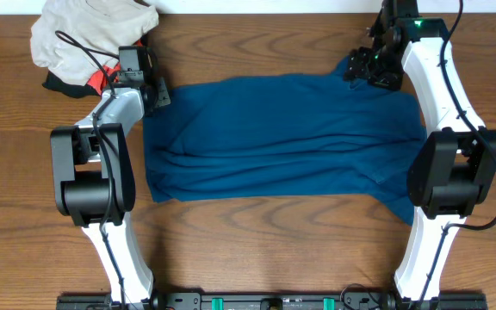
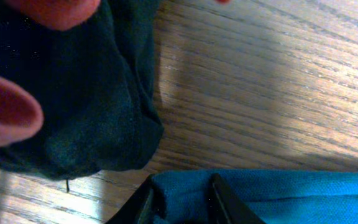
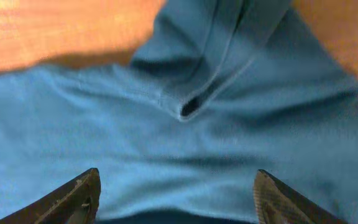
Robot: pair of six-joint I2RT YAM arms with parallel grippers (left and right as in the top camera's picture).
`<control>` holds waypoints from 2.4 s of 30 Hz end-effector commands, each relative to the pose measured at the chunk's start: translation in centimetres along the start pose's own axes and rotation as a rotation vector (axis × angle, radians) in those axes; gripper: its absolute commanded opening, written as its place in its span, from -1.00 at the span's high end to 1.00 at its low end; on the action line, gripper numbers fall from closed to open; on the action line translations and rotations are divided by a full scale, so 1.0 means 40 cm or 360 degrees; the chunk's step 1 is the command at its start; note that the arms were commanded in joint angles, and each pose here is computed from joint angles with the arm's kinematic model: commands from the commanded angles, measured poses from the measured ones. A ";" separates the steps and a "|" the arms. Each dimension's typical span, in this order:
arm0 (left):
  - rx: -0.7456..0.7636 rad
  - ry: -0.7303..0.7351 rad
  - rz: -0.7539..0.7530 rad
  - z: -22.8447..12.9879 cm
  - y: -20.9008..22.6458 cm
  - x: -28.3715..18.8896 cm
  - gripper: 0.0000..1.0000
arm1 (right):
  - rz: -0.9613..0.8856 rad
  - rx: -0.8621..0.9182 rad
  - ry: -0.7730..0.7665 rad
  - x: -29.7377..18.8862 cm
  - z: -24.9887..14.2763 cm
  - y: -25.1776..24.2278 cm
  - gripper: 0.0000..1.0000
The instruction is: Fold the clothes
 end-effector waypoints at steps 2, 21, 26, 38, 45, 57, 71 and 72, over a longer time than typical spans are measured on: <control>-0.0004 0.0045 -0.0009 -0.013 -0.003 0.023 0.48 | 0.0011 0.0012 -0.0004 0.033 -0.006 0.007 -0.50; -0.0004 0.0055 -0.0008 -0.016 -0.003 0.024 0.48 | 0.0138 0.0054 0.0059 0.201 0.002 0.003 -0.21; -0.0003 0.0056 -0.0008 -0.016 -0.003 0.024 0.48 | 0.0153 0.0047 0.0028 0.201 0.010 0.007 -0.01; -0.0003 0.0055 -0.0008 -0.016 -0.003 0.023 0.49 | 0.0171 0.0039 -0.0008 0.201 0.019 0.011 0.31; -0.0003 0.0056 -0.0008 -0.016 -0.003 0.024 0.49 | 0.0173 -0.0022 -0.0016 0.201 0.020 0.013 0.25; -0.0003 0.0056 -0.0007 -0.016 -0.003 0.023 0.48 | 0.0171 -0.0217 -0.0013 0.201 0.016 0.014 0.24; -0.0003 0.0057 -0.0007 -0.016 -0.003 0.023 0.49 | 0.0163 -0.0337 0.0007 0.211 -0.023 0.080 0.68; -0.0003 0.0057 -0.0007 -0.016 -0.003 0.023 0.49 | 0.0150 -0.0339 0.0003 0.212 -0.023 0.080 0.74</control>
Point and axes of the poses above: each gripper's point midway between its finger pads, its own x axis out along the fingers, its own y axis along the line the jaws close on, z = x × y, the point moved 9 cm from there along -x, back along the fingers, and after that the axes turned 10 degrees about x, right-handed, at the moved point
